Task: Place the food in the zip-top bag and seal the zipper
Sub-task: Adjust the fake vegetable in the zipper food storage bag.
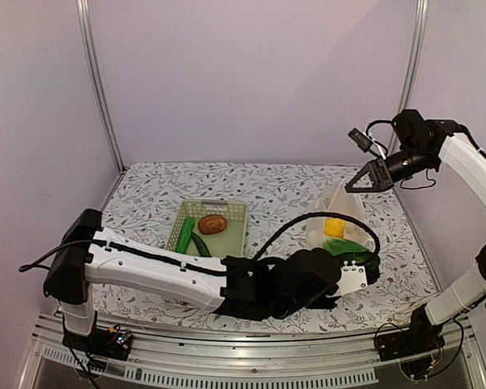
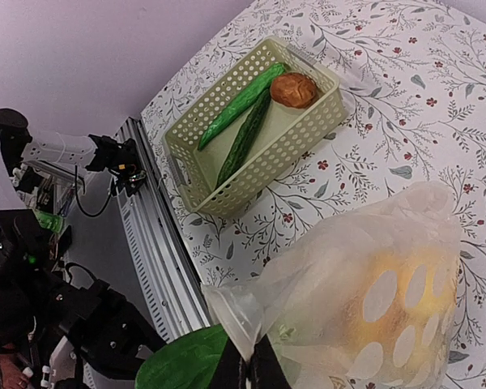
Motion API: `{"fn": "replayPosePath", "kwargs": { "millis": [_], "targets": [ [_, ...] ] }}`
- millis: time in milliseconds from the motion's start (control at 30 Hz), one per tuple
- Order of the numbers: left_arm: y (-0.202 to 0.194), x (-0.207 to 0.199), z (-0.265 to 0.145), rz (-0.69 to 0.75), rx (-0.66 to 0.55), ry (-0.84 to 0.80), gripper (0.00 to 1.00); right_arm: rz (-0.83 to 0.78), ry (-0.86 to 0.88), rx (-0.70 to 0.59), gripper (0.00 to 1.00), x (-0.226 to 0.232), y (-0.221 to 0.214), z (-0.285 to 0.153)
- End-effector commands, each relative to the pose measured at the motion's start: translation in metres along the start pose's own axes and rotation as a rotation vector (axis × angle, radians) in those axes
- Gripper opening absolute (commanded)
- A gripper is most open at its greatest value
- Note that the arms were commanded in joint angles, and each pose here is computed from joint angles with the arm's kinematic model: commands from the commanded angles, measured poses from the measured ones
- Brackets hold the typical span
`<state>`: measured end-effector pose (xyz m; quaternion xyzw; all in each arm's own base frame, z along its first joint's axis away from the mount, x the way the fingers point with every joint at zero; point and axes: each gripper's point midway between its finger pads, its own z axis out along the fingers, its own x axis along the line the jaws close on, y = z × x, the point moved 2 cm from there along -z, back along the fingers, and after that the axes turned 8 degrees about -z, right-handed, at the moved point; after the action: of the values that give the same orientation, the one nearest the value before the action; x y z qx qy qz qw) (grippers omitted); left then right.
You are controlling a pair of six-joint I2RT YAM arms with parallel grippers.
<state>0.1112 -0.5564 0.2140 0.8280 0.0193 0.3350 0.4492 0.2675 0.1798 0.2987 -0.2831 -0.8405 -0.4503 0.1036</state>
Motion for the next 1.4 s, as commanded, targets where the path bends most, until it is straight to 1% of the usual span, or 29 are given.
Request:
{"fn": "replayPosePath", "kwargs": {
  "millis": [0,67,100,133,167,200,233,267,400,433,467,533,567,633,667,700,833,933,1067,1233,1300,1367],
  "targets": [
    [-0.043,-0.02,0.017,0.016,0.144,-0.068,0.13,-0.001,0.018,-0.016,0.0,0.003,0.002,0.001],
    [-0.048,-0.025,0.02,0.013,0.157,-0.08,0.05,0.0,0.016,-0.015,0.0,0.004,0.001,0.001],
    [-0.051,-0.026,0.022,0.007,0.161,-0.074,0.04,0.002,0.014,-0.013,0.0,0.003,0.0,0.002],
    [-0.052,-0.023,0.023,-0.003,0.16,-0.042,0.07,0.003,0.015,-0.011,0.0,0.003,-0.001,0.002],
    [-0.054,-0.02,0.024,-0.011,0.161,-0.008,0.16,0.005,0.016,-0.011,0.0,0.003,-0.002,0.003],
    [-0.055,-0.019,0.025,-0.016,0.161,0.009,0.3,0.006,0.018,-0.011,0.0,0.003,-0.002,0.003],
    [-0.055,-0.018,0.026,-0.027,0.157,0.021,0.4,0.007,0.02,-0.011,0.0,0.003,-0.002,0.003],
    [-0.053,-0.016,0.026,-0.041,0.151,0.029,0.47,0.007,0.021,-0.012,0.0,0.003,-0.003,0.003],
    [-0.04,-0.01,0.02,-0.083,0.116,0.042,0.58,0.003,0.019,-0.016,0.0,0.005,-0.002,0.002],
    [-0.037,-0.009,0.017,-0.086,0.107,0.037,0.67,0.002,0.018,-0.016,0.0,0.005,-0.002,0.002],
    [-0.035,-0.008,0.014,-0.086,0.096,0.03,0.71,0.004,0.017,-0.015,0.0,0.005,-0.002,0.002],
    [-0.028,-0.007,0.006,-0.058,0.064,0.013,0.75,0.004,0.02,-0.015,0.0,0.005,-0.003,0.002],
    [-0.02,-0.004,0.003,-0.061,0.033,0.018,0.79,0.003,0.019,-0.015,0.0,0.005,-0.002,0.002],
    [-0.009,-0.002,0.001,-0.049,0.008,0.01,0.85,0.003,0.018,-0.016,0.0,0.004,-0.002,0.002],
    [-0.007,-0.004,0.001,-0.036,0.012,-0.003,0.96,0.004,0.019,-0.015,0.0,0.004,-0.003,0.003],
    [-0.006,-0.007,0.003,-0.019,0.028,-0.018,0.99,0.004,0.019,-0.015,0.0,0.004,-0.003,0.003],
    [-0.008,-0.02,0.02,0.039,0.079,0.0,1.0,0.006,0.019,-0.016,0.0,0.005,-0.003,0.002],
    [-0.007,-0.017,0.031,0.068,0.106,0.076,1.0,0.008,0.019,-0.015,0.0,0.005,-0.004,0.003],
    [-0.016,-0.02,0.048,0.097,0.175,0.07,1.0,0.005,0.021,-0.018,0.0,0.006,-0.004,0.002],
    [-0.028,-0.009,0.068,0.122,0.248,0.133,1.0,0.003,0.021,-0.022,0.0,0.008,-0.004,0.001],
    [-0.03,-0.003,0.073,0.12,0.258,0.161,0.97,0.003,0.022,-0.022,0.0,0.008,-0.004,0.001],
    [-0.03,0.002,0.077,0.116,0.261,0.174,0.9,0.001,0.022,-0.023,0.0,0.008,-0.004,0.001]
  ]
}}
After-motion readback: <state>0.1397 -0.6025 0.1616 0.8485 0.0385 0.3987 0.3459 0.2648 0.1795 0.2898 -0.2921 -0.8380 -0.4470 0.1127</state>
